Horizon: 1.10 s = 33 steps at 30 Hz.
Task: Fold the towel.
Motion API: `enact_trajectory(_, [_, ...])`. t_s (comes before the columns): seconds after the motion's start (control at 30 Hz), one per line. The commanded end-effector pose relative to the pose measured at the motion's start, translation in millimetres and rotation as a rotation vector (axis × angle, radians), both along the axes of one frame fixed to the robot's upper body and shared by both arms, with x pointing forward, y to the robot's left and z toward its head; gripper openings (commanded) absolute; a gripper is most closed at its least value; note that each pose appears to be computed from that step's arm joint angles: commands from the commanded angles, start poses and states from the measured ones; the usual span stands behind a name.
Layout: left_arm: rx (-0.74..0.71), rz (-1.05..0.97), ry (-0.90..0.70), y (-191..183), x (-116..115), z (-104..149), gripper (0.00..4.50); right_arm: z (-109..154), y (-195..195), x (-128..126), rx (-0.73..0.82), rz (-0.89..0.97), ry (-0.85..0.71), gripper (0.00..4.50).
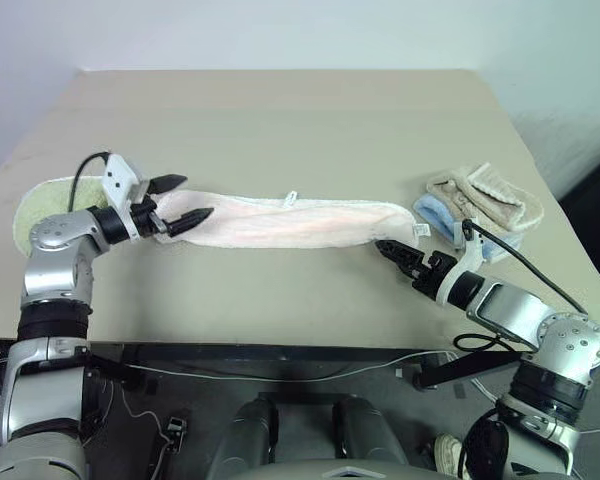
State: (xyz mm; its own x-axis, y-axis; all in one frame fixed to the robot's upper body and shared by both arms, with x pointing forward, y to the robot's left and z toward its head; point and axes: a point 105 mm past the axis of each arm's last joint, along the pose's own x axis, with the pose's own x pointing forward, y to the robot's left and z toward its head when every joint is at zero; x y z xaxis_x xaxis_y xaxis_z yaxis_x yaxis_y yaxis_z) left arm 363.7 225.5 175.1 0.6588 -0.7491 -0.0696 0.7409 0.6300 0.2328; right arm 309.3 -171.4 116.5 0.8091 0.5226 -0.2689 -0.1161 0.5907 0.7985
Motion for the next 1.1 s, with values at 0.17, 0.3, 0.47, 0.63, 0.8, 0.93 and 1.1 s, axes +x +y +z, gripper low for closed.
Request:
enact_trajectory(0.17, [-0.001, -0.179, 0.056, -30, -26, -1, 4.50, 22, -1, 21, 0.168, -0.164, 0.079, 4.49])
enact_trajectory(0.3, [0.011, -0.198, 0.081, -35, -31, -8, 4.50, 21, 1, 31, 0.213, -0.209, 0.125, 4.49])
enact_trajectory(0.47, [0.005, -0.200, 0.083, -37, -33, -9, 4.50, 10, -1, 37, 0.222, -0.274, 0.195, 4.49])
enact_trajectory(0.63, [0.004, -0.204, 0.084, -39, -33, -10, 4.50, 4, -8, 39, 0.241, -0.358, 0.226, 4.11])
enact_trajectory(0.8, [0.003, -0.209, 0.087, -41, -33, -11, 4.50, 5, -18, 39, 0.248, -0.417, 0.215, 2.58])
enact_trajectory(0.93, [0.002, -0.211, 0.089, -43, -32, -12, 4.50, 8, -24, 39, 0.252, -0.447, 0.198, 1.28])
enact_trajectory(1.1, [-0.002, -0.217, 0.092, -47, -33, -15, 4.50, 19, -32, 40, 0.254, -0.470, 0.143, 0.02])
